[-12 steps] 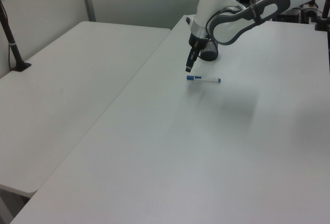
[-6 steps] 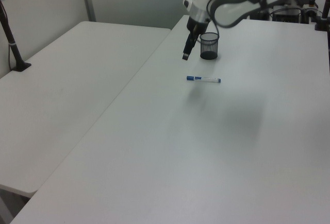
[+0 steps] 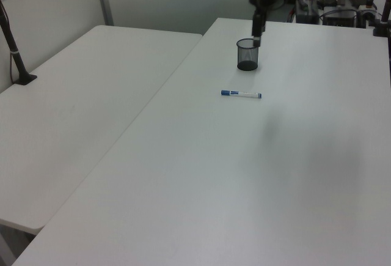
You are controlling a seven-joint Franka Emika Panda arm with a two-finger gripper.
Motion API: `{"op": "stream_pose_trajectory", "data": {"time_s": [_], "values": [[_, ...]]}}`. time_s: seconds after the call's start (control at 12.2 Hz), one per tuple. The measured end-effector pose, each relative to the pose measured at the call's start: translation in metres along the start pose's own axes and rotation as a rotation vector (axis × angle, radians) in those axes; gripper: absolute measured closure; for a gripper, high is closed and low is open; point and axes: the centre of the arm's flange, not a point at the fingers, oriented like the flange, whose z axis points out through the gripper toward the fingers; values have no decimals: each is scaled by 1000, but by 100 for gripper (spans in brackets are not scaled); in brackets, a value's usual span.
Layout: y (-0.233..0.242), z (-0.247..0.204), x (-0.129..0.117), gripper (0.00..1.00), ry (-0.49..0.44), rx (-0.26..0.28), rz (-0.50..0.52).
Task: Remove the marker
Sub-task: 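Open the gripper, release the marker, and raise the arm away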
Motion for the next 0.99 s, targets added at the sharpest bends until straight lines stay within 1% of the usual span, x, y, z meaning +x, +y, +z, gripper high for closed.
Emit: {"op": "stream_pose_trajectory", "data": {"time_s": [0.16, 0.33, 0.49, 0.66, 0.99], "values": [[-5, -26, -22, 0, -35, 0, 5], [-6, -46, -48, 0, -48, -4, 54], [-6, -53, -65, 0, -49, -7, 98], [1, -51, -69, 0, -55, -7, 116], [-1, -49, -69, 0, -59, -7, 111]]}}
